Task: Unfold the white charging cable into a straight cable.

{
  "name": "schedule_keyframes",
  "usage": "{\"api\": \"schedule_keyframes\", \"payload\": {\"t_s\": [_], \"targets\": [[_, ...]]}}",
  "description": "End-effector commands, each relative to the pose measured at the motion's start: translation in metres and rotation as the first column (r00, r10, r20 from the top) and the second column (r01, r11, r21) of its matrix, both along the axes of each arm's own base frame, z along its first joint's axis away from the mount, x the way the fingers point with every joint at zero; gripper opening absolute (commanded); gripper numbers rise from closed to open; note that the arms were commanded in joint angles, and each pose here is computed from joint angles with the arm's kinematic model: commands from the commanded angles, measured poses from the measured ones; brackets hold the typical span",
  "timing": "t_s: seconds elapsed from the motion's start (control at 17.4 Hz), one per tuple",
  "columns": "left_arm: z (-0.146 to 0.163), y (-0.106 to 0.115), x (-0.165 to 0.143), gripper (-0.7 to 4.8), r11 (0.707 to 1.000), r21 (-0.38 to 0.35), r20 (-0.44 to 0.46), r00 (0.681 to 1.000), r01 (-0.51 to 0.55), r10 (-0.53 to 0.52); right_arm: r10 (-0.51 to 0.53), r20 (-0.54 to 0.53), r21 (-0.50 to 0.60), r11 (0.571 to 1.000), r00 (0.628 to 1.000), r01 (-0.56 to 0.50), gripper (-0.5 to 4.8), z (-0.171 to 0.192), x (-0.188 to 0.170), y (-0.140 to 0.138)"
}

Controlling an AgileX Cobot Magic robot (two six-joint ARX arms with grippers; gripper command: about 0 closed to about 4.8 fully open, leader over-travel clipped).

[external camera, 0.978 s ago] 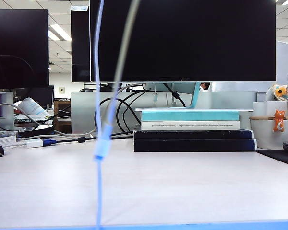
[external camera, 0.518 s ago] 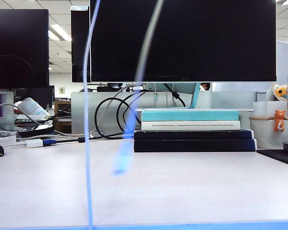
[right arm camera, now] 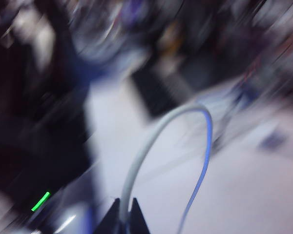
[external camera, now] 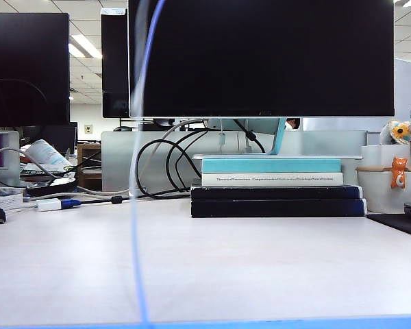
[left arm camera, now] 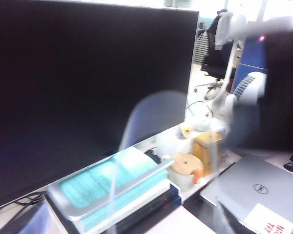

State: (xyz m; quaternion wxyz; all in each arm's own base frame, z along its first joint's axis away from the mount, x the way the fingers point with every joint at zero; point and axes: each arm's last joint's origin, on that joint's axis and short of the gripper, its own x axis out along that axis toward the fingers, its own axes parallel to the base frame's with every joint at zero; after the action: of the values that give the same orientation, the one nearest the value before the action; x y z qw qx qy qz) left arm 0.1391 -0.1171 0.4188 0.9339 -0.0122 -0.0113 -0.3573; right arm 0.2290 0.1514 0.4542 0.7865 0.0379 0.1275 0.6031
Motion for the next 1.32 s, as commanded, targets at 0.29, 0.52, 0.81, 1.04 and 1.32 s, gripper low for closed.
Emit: {"api": "schedule_keyframes", "payload": {"t_s": [0.29, 0.52, 0.81, 1.04, 1.32], "targets": [[0.002, 0.004, -0.004, 4.79, 1.000, -0.002, 0.000, 1.000, 0.002, -0.002, -0.282, 0.399, 0.236, 0.951, 0.873, 0.199, -0.05, 0.120, -0.002, -0.007], [0.002, 0.008, -0.010, 4.79, 1.000, 0.001, -0.018, 1.000, 0.001, -0.001, -0.301, 0.427, 0.298, 0.937, 0.853, 0.181, -0.05, 0.139, 0.005, -0.004], [0.004, 0.014, -0.016, 4.79, 1.000, -0.003, -0.013, 1.000, -0.017, 0.017, -0.216, 0.337, 0.297, 0.948, 0.916, 0.114, -0.05, 0.121, 0.030, 0.025], [-0.001, 0.015, -0.016, 4.79, 0.998, 0.038, -0.042, 0.998, -0.040, 0.042, -0.106, 0.272, 0.324, 0.946, 0.956, 0.013, -0.05, 0.111, 0.041, 0.051], [-0.002, 0.017, -0.016, 4.79, 0.994, 0.072, -0.027, 0.996, -0.084, 0.086, 0.062, 0.262, 0.362, 0.919, 0.963, -0.158, -0.05, 0.114, 0.031, 0.066]]}}
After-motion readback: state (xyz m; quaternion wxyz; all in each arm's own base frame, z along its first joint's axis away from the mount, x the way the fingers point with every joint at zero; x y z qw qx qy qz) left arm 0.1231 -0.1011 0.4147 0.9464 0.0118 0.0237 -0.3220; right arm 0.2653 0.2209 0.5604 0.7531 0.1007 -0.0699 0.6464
